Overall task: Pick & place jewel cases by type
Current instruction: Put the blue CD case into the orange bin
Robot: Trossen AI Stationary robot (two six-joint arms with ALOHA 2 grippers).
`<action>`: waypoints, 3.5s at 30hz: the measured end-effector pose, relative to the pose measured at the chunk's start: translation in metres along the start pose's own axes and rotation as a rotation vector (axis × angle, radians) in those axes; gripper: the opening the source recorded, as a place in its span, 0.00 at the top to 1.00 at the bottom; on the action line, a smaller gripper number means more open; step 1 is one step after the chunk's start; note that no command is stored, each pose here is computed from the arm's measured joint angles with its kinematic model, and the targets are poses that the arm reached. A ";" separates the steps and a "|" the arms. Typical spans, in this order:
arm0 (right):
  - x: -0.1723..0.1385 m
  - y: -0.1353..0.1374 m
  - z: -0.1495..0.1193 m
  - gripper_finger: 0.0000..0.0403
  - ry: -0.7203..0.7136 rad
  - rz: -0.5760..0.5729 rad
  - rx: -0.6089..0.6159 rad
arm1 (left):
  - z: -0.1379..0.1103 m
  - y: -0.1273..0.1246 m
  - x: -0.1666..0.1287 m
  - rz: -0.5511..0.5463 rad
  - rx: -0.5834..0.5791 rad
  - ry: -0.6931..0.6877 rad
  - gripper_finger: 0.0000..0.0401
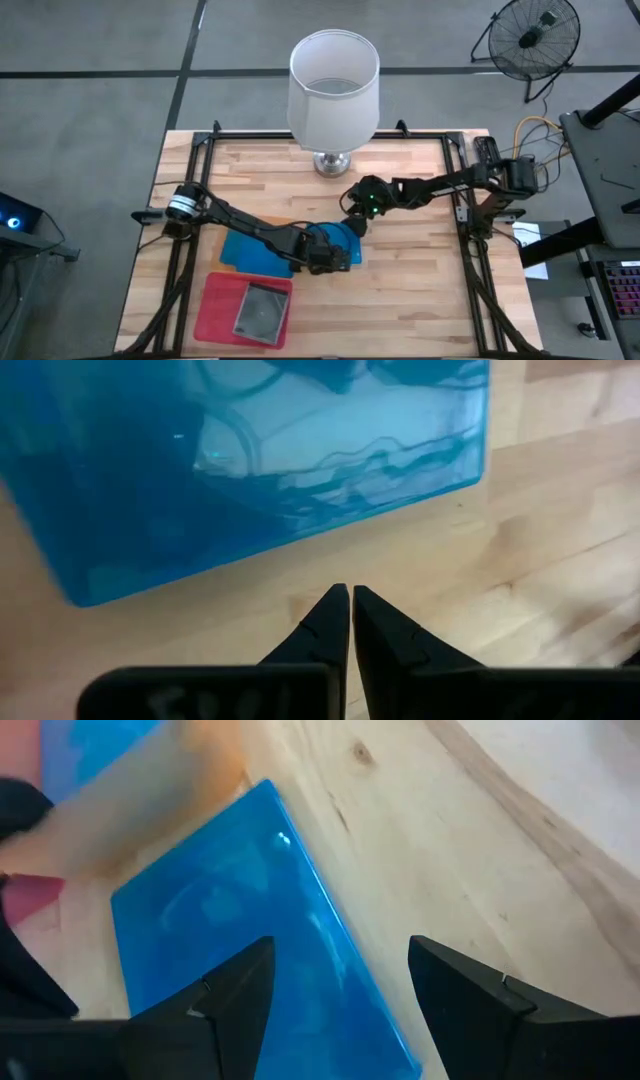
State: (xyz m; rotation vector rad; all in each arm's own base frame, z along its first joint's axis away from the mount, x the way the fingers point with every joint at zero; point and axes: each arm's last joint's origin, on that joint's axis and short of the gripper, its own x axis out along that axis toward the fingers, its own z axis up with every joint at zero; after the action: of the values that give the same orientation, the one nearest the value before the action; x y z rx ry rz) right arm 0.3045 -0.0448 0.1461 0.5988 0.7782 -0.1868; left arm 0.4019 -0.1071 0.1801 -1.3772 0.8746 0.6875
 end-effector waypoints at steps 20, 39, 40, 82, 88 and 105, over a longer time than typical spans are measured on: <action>0.010 -0.002 -0.002 0.44 0.012 0.039 -0.030 | -0.001 0.016 0.000 0.149 0.024 0.010 1.00; 0.028 0.005 -0.024 0.44 0.135 0.074 0.003 | 0.007 0.021 0.002 0.213 0.034 0.009 1.00; 0.028 0.007 -0.025 0.44 0.142 0.072 0.001 | 0.007 0.022 0.002 0.214 0.038 0.012 1.00; -0.002 0.108 -0.117 0.44 0.316 0.014 0.092 | 0.004 0.013 -0.003 0.185 0.072 0.024 1.00; -0.002 0.106 -0.118 0.44 0.316 0.010 0.075 | 0.006 0.008 -0.021 0.307 0.100 -0.025 1.00; -0.025 0.115 -0.114 0.44 0.168 0.086 -0.053 | -0.007 -0.012 -0.037 0.235 0.082 -0.055 1.00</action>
State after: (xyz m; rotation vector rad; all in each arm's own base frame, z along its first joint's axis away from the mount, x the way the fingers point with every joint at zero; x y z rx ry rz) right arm 0.2611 0.1129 0.1508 0.6016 0.9150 -0.0367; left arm 0.3917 -0.1126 0.2177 -1.1883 1.0188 0.8558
